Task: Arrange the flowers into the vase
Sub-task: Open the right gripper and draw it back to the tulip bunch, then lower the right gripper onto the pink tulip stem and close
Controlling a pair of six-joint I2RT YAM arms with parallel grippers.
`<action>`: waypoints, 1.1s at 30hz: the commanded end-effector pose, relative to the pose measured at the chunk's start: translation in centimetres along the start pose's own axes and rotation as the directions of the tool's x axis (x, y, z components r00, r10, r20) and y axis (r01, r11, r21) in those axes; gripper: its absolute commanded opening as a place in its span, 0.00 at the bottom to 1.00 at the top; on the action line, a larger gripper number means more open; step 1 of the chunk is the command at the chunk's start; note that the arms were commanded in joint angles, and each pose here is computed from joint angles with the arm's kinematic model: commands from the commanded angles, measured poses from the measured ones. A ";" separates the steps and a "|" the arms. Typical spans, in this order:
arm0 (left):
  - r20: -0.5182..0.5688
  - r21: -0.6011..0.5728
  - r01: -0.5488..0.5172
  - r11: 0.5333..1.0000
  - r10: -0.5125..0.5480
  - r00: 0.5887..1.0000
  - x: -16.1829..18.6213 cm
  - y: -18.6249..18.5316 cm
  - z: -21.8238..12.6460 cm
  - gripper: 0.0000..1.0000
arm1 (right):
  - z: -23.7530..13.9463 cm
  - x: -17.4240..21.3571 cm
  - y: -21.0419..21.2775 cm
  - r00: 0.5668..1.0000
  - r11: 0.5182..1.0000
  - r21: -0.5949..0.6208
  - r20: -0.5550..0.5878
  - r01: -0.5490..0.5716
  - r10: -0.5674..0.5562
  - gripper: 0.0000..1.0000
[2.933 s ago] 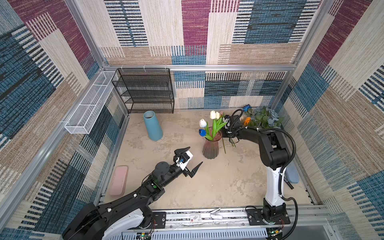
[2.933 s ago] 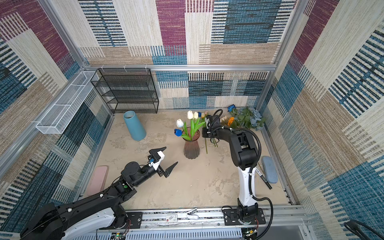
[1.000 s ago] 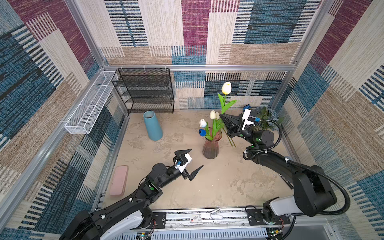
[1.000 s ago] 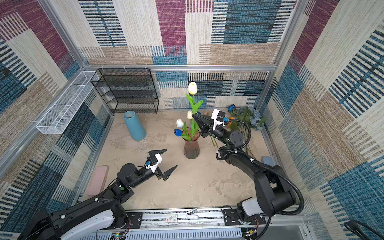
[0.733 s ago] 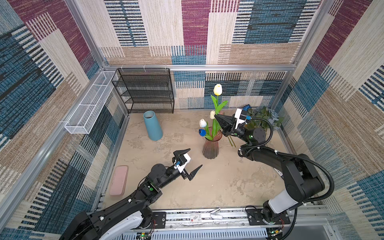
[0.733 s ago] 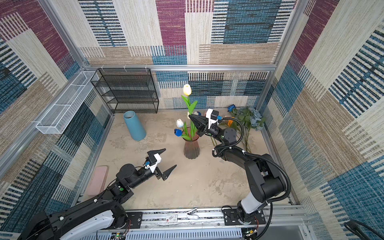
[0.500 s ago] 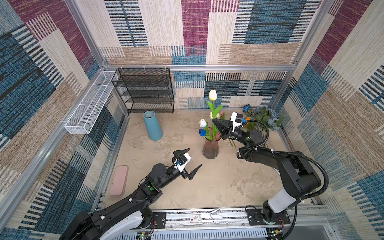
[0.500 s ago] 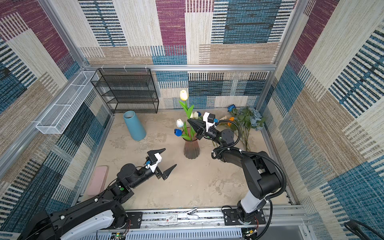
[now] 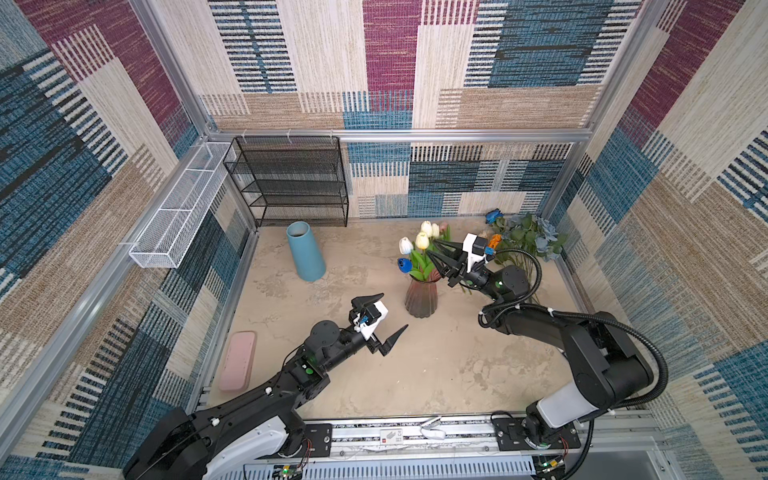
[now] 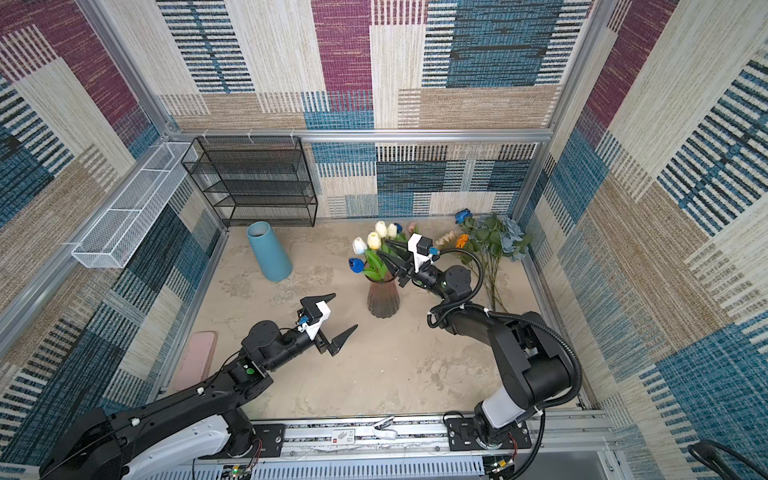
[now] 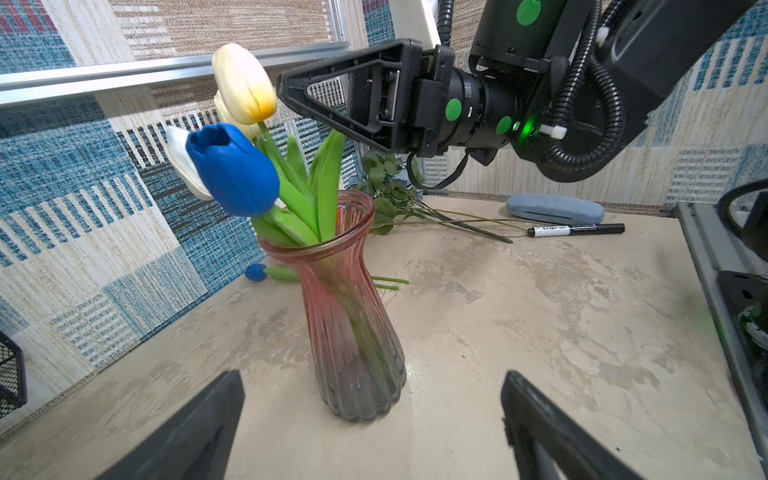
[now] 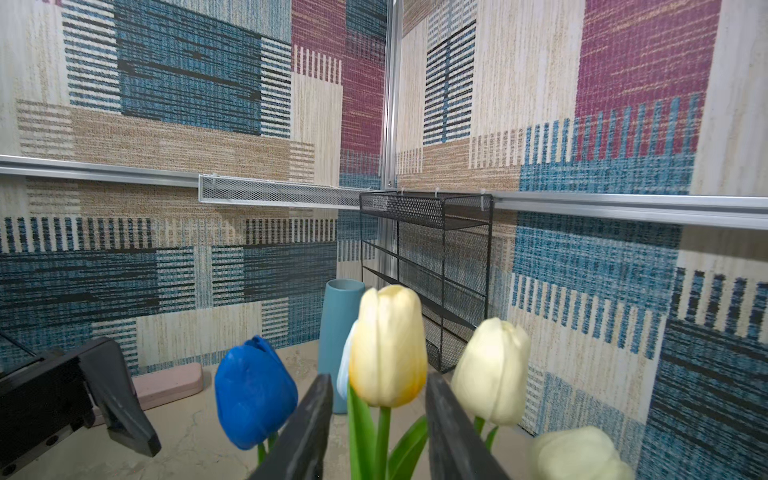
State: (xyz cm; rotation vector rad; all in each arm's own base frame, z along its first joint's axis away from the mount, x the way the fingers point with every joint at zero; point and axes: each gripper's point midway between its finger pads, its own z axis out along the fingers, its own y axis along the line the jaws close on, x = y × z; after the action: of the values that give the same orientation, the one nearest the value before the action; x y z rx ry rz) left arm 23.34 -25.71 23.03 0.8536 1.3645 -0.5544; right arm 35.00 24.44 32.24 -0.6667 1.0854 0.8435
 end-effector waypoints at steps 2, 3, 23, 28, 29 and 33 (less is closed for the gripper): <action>0.042 -0.019 0.008 1.000 -0.007 0.999 -0.9 0.3 -0.3 0.99 | -0.2 0.3 -0.8 0.998 0.997 0.062 -0.055 0.041 -0.037 0.42; 0.043 -0.020 0.009 1.000 -0.008 0.999 -0.9 0.3 -0.4 0.99 | -0.4 0.3 -0.8 0.997 0.997 0.066 -0.061 0.048 -0.044 0.43; 0.051 -0.005 0.019 1.000 -0.019 0.999 -0.9 0.1 -0.4 0.99 | -7.4 -0.1 -13.0 0.933 0.794 0.590 -0.184 -0.146 0.309 0.55; 0.048 0.001 0.028 1.000 -0.028 0.998 -0.7 -0.1 -0.3 0.99 | -9.2 11.4 -18.2 0.698 0.672 0.735 -0.434 -0.090 0.569 0.42; 0.049 -0.001 0.029 1.000 -0.029 0.998 -0.7 -0.1 -0.4 0.99 | -9.5 13.4 -18.4 0.648 0.674 0.735 -0.477 -0.076 0.594 0.38; 0.042 0.003 0.030 1.000 -0.030 0.999 -0.6 -0.2 -0.6 0.99 | -10.6 18.4 -19.6 0.519 0.655 0.755 -0.547 -0.033 0.657 0.36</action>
State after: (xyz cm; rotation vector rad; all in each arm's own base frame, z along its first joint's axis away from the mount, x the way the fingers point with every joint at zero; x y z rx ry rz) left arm 22.99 -25.42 22.56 0.8524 1.3662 -0.5585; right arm 51.85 10.92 17.30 -0.1091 2.1117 0.4530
